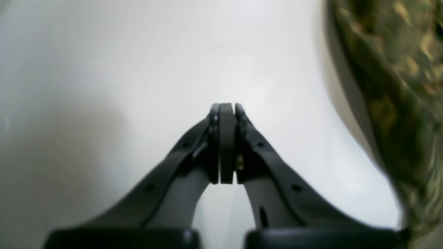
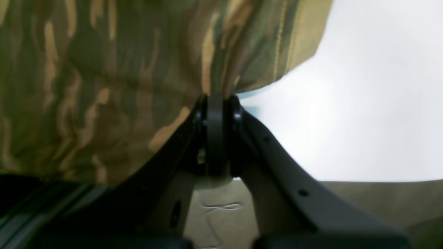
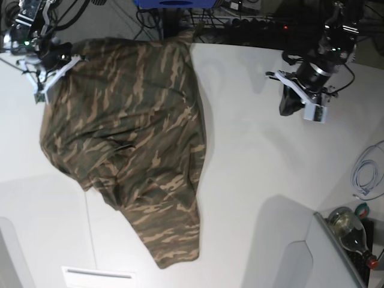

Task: Layout the t-shirt on the table in an organized manner, then fold the t-shirt properly
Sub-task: 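Lower the shirt onto the table and open both grippers, then move the right gripper down onto the shirt body and grasp it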

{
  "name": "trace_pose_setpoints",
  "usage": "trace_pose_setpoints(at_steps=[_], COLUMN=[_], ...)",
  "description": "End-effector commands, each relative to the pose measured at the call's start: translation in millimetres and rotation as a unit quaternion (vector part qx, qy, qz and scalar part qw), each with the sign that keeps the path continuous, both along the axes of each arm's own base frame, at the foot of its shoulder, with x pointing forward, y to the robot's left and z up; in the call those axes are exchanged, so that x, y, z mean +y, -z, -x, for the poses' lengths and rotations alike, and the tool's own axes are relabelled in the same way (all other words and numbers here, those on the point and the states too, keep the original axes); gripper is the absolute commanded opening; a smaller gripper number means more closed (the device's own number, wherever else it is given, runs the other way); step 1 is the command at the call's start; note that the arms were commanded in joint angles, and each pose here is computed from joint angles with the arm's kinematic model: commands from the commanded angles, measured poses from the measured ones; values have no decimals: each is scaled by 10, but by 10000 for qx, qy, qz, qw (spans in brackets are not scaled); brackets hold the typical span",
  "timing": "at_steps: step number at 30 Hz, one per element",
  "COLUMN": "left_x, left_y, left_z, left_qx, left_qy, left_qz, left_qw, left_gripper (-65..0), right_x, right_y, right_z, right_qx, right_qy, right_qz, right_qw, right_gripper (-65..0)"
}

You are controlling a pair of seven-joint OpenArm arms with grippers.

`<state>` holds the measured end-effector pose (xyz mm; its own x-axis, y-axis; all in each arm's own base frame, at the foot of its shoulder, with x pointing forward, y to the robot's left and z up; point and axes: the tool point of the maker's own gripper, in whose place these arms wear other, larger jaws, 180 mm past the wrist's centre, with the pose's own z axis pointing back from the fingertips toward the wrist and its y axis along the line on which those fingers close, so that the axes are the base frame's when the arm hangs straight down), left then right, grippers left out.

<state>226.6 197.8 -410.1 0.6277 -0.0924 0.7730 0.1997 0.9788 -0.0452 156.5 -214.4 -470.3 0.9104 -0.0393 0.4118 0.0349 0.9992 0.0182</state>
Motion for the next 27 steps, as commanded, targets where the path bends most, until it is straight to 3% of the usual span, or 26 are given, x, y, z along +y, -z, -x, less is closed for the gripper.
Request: trace_pose_setpoints(at_steps=[1, 7, 15, 23, 27], left_x=[-43, -264, -251, 481, 737], left_y=[-61, 91, 102, -23, -9], left_z=[-48, 33, 30, 14, 122], left_qx=[-166, -138, -178, -233, -128], left_qy=[152, 549, 643, -238, -514], left_qz=[-82, -578, -844, -1246, -1399], left_qw=[9997, 9967, 9942, 9916, 9887], left_gripper=[-650, -650, -650, -650, -650], right_x=[-71, -191, -426, -828, -975], right_y=[-211, -909, -1274, -1857, -1814], right_z=[-173, -465, -874, -1430, -1724], right_qx=[-357, -892, -1290, -1776, -1743], right_qy=[-47, -184, -128, -85, 14], right_qz=[157, 776, 1136, 1717, 1549], right_qw=[9992, 9928, 9850, 9690, 9724], right_gripper=[-650, -647, -647, -645, -644])
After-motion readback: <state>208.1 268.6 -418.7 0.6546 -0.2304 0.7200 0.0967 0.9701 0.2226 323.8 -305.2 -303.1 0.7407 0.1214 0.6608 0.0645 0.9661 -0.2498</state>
